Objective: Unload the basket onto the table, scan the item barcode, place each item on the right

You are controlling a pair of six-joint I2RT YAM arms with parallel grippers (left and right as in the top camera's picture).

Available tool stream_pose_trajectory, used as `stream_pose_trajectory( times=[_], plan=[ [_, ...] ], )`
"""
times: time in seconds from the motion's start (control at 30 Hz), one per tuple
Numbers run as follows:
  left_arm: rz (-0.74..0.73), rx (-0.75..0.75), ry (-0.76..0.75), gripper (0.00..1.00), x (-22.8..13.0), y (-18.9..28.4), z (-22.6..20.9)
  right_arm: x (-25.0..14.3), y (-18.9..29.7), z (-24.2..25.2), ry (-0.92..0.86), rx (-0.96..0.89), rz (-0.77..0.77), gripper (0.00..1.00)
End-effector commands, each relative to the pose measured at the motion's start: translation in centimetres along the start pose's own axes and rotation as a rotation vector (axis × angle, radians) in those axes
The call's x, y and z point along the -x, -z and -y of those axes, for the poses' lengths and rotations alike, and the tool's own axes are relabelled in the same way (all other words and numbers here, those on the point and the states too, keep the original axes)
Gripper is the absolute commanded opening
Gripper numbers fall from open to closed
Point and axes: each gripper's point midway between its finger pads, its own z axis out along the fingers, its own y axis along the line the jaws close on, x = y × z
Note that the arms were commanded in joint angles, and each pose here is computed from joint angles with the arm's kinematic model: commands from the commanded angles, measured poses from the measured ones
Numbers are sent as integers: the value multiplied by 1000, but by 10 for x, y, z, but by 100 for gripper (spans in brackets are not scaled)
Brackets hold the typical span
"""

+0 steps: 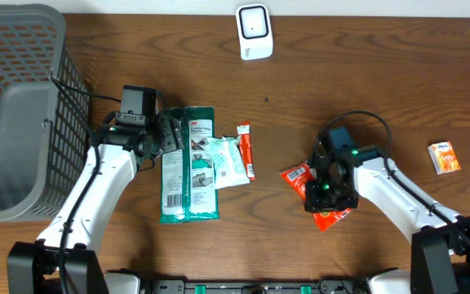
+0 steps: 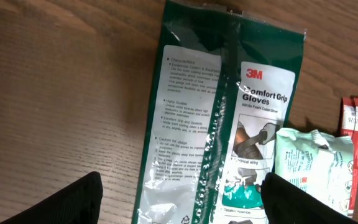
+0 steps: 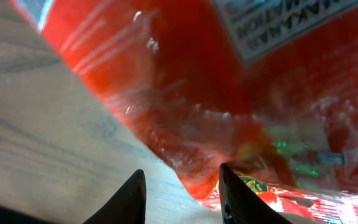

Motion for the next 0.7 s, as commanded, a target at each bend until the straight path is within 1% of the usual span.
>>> stream_pose_trajectory(
  times=[0.0,0.13,0.27,0.37,0.47,0.5,0.57,0.63,0.67],
  plan=[
    [-15,1,4,82,-4,-3,-2,-1,-5,-2,-64,25,14,34],
    [-15,0,4,82,-4,-3,-2,14,-6,-14,-29,63,77,34],
    [-15,1,4,82,-4,-3,-2,22,-5,-19,-28,88,107,35],
    [-16,1,4,82,-4,-3,-2,24,3,-42,28,209,102,36],
    [-29,-20,4,82,-7,-3,2,32,26,-68,110,349,129,38],
    [-38,-47,5,78,-8,-3,7,36,37,-75,134,388,145,38],
    [-58,-121,4,55,-10,0,20,44,58,-72,144,387,180,40],
    [-72,-192,-2,15,-11,5,33,53,72,-58,133,342,222,40],
    [-80,-236,-5,7,-11,8,41,59,78,-46,104,308,249,40]
  ],
)
